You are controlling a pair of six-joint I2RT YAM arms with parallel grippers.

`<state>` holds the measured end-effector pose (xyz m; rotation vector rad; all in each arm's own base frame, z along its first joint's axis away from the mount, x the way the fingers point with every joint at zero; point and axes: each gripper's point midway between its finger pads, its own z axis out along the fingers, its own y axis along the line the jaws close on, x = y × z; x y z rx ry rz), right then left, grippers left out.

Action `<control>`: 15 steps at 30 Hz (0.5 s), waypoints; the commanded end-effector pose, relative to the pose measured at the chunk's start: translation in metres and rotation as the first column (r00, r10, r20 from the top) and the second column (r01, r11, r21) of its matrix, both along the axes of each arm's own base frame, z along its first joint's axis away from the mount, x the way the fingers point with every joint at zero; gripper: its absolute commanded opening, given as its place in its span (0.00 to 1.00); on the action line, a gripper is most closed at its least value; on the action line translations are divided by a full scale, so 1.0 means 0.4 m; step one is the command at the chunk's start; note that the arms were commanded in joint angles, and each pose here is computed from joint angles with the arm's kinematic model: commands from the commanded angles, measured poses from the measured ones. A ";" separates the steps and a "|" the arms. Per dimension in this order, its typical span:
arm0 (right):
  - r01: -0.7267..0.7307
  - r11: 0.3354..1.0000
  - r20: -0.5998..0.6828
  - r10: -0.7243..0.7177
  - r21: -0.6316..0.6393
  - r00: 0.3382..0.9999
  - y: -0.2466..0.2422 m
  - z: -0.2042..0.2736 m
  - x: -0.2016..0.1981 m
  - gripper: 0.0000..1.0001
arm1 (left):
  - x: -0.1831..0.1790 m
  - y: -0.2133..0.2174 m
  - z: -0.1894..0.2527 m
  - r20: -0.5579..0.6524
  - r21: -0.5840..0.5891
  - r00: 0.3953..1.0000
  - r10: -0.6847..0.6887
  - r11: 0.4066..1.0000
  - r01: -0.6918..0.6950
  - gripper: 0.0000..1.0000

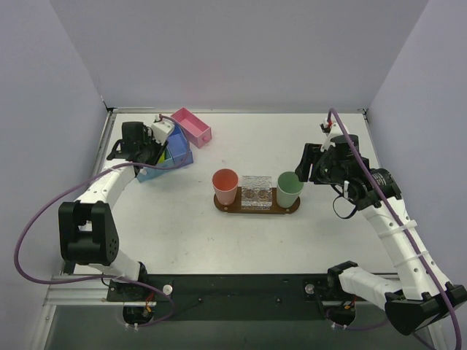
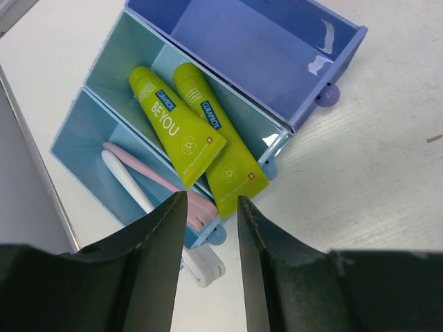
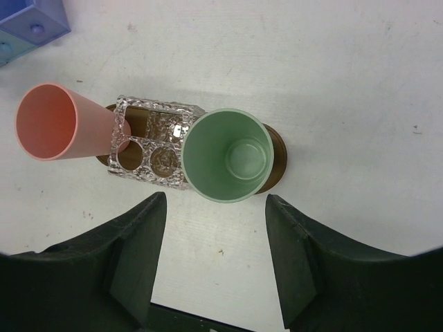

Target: Prepare toiletry sets of a toothbrush and toothpaste on the tray

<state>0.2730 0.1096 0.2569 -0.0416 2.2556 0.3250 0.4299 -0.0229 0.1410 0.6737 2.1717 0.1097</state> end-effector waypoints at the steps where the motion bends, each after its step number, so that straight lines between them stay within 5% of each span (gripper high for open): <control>1: -0.015 1.000 0.037 0.014 0.019 0.999 0.009 0.017 0.001 0.54 | 0.049 0.018 0.058 0.113 0.030 0.994 0.011 0.999 -0.014 0.45; 15: -0.030 0.999 0.051 0.028 0.044 0.998 0.019 0.021 -0.002 0.54 | 0.070 0.018 -0.010 0.063 0.110 0.998 0.008 0.994 -0.015 0.45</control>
